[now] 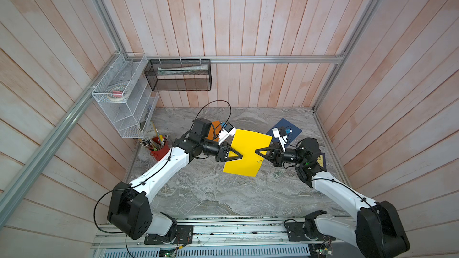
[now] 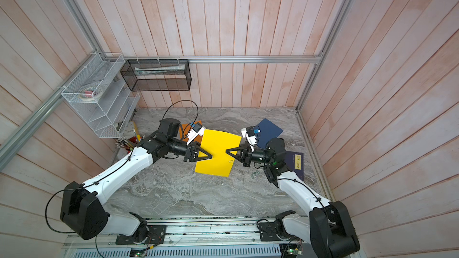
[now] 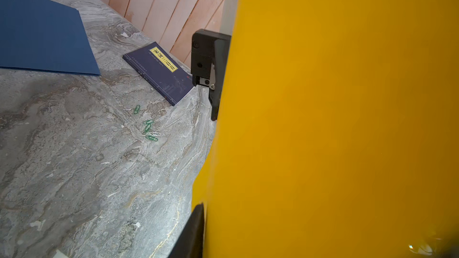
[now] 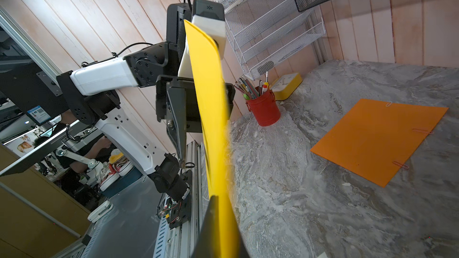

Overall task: Unclip the paperclips from the documents
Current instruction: Adjust the document.

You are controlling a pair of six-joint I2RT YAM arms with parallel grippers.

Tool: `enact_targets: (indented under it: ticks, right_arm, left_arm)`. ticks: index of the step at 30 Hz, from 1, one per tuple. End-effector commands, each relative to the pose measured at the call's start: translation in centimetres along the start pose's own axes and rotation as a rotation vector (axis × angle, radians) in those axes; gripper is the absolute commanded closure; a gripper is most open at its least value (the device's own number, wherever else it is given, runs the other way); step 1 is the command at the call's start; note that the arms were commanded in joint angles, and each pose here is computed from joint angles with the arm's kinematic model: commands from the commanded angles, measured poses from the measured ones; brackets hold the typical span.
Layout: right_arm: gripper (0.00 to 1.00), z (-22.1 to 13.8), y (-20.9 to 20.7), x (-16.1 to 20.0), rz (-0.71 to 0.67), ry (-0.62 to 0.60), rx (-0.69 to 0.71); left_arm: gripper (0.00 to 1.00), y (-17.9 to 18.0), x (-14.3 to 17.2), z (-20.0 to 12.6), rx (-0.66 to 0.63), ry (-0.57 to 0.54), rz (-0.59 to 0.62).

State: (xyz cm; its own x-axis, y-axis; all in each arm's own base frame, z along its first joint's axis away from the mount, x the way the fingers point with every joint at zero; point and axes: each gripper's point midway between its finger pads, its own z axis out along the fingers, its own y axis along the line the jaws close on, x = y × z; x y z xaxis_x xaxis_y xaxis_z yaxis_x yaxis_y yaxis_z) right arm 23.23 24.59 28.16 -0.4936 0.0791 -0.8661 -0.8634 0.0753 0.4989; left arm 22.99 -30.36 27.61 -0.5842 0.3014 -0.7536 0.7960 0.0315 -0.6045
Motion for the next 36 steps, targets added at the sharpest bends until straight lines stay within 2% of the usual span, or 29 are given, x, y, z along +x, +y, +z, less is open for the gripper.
enact_targets:
  ticks: [1, 4, 11, 17, 19, 20, 23, 25, 36]
  right_arm:
    - [1.0, -0.1, 1.2, -1.4, -0.038, -0.013, -0.026]
    - [1.0, -0.1, 1.2, -1.4, -0.038, -0.014, -0.029]
    - [1.0, -0.2, 1.3, -1.5, -0.04, -0.014, -0.026]
    - [1.0, -0.1, 1.2, -1.6, -0.036, -0.014, -0.026]
    - [1.0, -0.1, 1.1, -1.5, -0.03, -0.013, -0.024]
    - [0.96, -0.1, 1.0, -1.3, -0.022, -0.01, -0.023]
    - [0.73, -0.1, 1.1, -0.2, 0.001, 0.023, -0.05]
    - [0.64, -0.2, 1.0, 0.7, 0.017, 0.046, -0.063]
    - [0.63, -0.6, 0.8, 3.3, 0.078, 0.105, -0.08]
  left_arm:
    - [0.69, -0.7, 0.0, 0.2, 0.032, -0.006, 0.018]
    - [0.72, -0.7, 0.0, 0.4, 0.033, -0.005, 0.021]
    - [0.9, -0.5, -0.1, 0.3, 0.019, -0.007, 0.023]
    - [1.0, -0.5, -0.2, 0.3, 0.016, -0.009, 0.022]
    - [1.0, -0.4, -0.3, 0.3, 0.012, -0.01, 0.025]
    - [1.0, -0.4, -0.3, 0.3, 0.014, -0.01, 0.022]
    - [1.0, -0.6, -0.5, 0.1, 0.037, -0.023, 0.026]
    - [1.0, -0.7, -0.6, -0.1, 0.053, -0.033, 0.013]
    - [1.0, -0.4, -0.9, -1.3, 0.047, -0.048, 0.004]
